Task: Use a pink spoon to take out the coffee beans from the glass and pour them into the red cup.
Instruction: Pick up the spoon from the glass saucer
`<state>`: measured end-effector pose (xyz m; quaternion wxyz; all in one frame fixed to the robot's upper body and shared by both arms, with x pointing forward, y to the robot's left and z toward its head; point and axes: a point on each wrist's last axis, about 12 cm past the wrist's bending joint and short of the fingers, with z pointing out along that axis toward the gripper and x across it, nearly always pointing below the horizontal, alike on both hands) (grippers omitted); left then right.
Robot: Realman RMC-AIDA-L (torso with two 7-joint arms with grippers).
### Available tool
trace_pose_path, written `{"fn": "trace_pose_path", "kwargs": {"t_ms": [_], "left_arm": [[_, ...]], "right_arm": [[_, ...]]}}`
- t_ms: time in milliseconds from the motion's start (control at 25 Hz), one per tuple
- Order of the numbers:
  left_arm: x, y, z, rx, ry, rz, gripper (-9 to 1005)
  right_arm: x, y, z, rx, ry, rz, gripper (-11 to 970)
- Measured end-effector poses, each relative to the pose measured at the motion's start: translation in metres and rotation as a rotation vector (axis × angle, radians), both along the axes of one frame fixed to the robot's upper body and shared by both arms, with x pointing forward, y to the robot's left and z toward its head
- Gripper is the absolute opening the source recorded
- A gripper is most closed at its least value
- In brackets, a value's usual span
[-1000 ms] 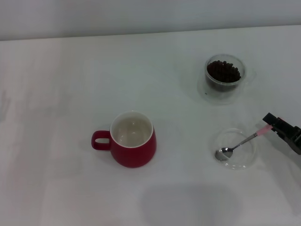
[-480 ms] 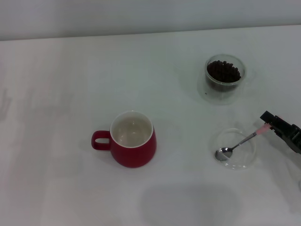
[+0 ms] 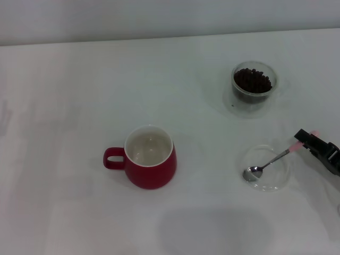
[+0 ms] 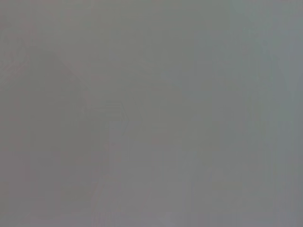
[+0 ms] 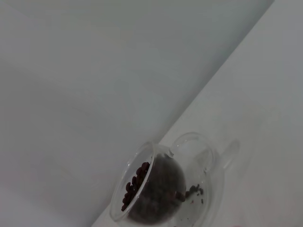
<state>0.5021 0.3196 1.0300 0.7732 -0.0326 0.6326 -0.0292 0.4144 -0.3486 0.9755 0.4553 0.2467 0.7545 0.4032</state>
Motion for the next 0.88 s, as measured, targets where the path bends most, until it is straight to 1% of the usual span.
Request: {"fn": "trace_pose_path", "kwargs": {"t_ms": [360, 480, 720, 880], "left_arm": [[-0.0025, 0.001, -0.0014, -0.002, 0.004, 0.006, 892], [-0.003, 0.0005, -0.0018, -0.004, 0.005, 0.008, 892], [-0.0031, 0.0006, -0.0018, -0.004, 0.004, 0.008, 892], [-0.0028, 0.0006, -0.0016, -0.005, 0.004, 0.009, 892]], "right_arm": [[0.0011, 0.0007, 0.0016, 0.003, -0.012, 0.006, 333], [0.0006, 0.0007, 0.0017, 0.005, -0.012, 0.006, 192], [-0.0015, -0.0005, 0.0017, 0.016, -0.012, -0.006, 172], [-0.0008, 0.0001, 0.0053, 0.032, -0.04, -0.006, 169]]}}
